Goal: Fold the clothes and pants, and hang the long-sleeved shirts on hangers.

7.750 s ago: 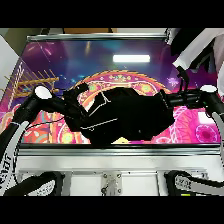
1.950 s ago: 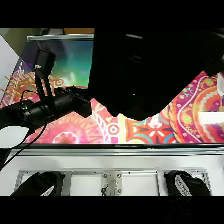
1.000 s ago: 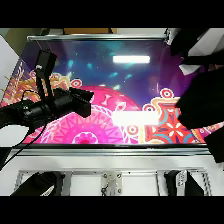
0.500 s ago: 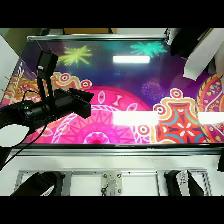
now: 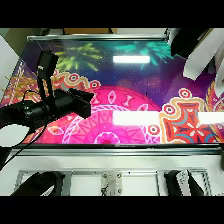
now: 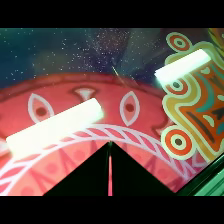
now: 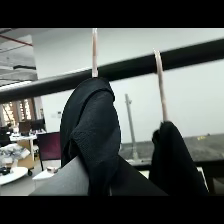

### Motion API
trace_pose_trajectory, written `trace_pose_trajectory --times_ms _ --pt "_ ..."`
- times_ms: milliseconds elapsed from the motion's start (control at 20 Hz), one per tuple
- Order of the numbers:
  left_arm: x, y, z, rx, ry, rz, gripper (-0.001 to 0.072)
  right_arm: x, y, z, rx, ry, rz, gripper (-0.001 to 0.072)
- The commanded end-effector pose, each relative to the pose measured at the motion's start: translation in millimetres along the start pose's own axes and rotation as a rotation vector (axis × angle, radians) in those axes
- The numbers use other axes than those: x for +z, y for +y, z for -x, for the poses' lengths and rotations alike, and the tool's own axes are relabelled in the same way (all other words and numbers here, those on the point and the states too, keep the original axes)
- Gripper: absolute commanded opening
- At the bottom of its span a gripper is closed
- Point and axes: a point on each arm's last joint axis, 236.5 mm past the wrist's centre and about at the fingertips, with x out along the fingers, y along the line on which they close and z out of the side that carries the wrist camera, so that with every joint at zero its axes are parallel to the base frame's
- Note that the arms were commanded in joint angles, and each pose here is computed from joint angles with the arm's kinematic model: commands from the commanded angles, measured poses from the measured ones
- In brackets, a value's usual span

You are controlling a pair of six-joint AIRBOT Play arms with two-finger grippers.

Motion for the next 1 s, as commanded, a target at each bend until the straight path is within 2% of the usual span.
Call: trace_pose_trajectory --times_ms 0,450,650,700,750,800,850,950 --pt "0.3 0.6 -0.2 0.002 -0.001 -0.001 0.0020 -17.8 -17.9 5.0 -0.068 0.046 -0.041 0.0012" --pt "-11.3 6.2 -19.5 0.011 0.051 0.009 0.0020 -16.8 -26.0 20.9 -0.084 0.051 -0.020 0.0016" --pt "-16.6 8.7 -27.5 0.015 0.073 0.013 0.0020 -12.4 -4.8 20.7 0.007 0.038 -0.024 0.0051" --pt "-16.5 8.8 -27.3 0.015 0.073 0.013 0.0020 -10.6 1.2 21.3 0.032 0.033 -0.024 0.0214" --pt "-16.4 8.8 -27.4 0.015 0.072 0.013 0.0020 -8.6 3.3 22.2 0.042 0.029 -0.025 0.0424" --pt "-16.5 8.8 -27.3 0.015 0.073 0.013 0.0020 -5.6 3.3 23.6 0.043 0.024 -0.026 0.0570" --pt "-16.5 8.8 -27.3 0.015 0.073 0.013 0.0020 -0.8 3.1 25.9 0.044 0.015 -0.028 0.0610" --pt "-16.4 8.8 -27.4 0.015 0.072 0.013 0.0020 14.4 3.4 33.7 0.050 -0.012 -0.037 0.0611"
